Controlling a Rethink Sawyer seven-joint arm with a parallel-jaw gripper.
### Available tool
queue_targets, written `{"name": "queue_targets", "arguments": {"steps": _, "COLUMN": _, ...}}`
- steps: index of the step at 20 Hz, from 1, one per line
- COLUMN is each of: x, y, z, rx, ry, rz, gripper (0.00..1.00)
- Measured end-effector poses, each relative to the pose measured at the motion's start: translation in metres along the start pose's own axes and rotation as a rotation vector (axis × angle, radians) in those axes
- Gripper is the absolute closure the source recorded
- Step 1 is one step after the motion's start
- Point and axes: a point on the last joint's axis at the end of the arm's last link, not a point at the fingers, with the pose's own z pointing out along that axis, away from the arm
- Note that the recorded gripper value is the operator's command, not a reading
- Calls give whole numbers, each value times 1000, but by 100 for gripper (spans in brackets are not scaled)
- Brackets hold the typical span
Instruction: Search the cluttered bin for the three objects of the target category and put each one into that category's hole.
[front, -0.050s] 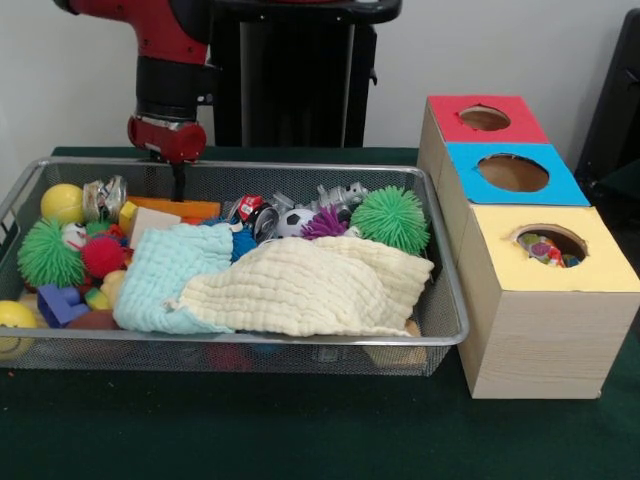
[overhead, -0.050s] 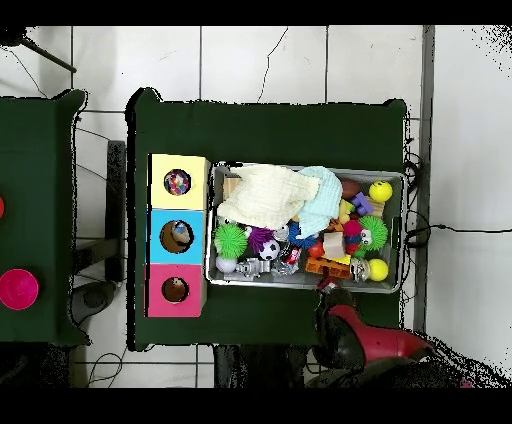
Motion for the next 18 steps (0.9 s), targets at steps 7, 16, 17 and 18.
{"name": "queue_targets", "arguments": {"steps": 7, "x": 13, "y": -13, "z": 1, "rx": -87, "ry": -66, "rz": -25, "gripper": 0}}
{"name": "queue_targets", "arguments": {"steps": 16, "x": 15, "y": -2, "z": -2, "rx": -1, "ry": -63, "rz": -113, "gripper": 0}}
{"name": "queue_targets", "arguments": {"steps": 17, "x": 14, "y": 0, "z": -2, "rx": 18, "ry": -46, "rz": -128, "gripper": 0}}
{"name": "queue_targets", "arguments": {"steps": 18, "x": 13, "y": 1, "z": -2, "rx": 30, "ry": -34, "rz": -136, "gripper": 0}}
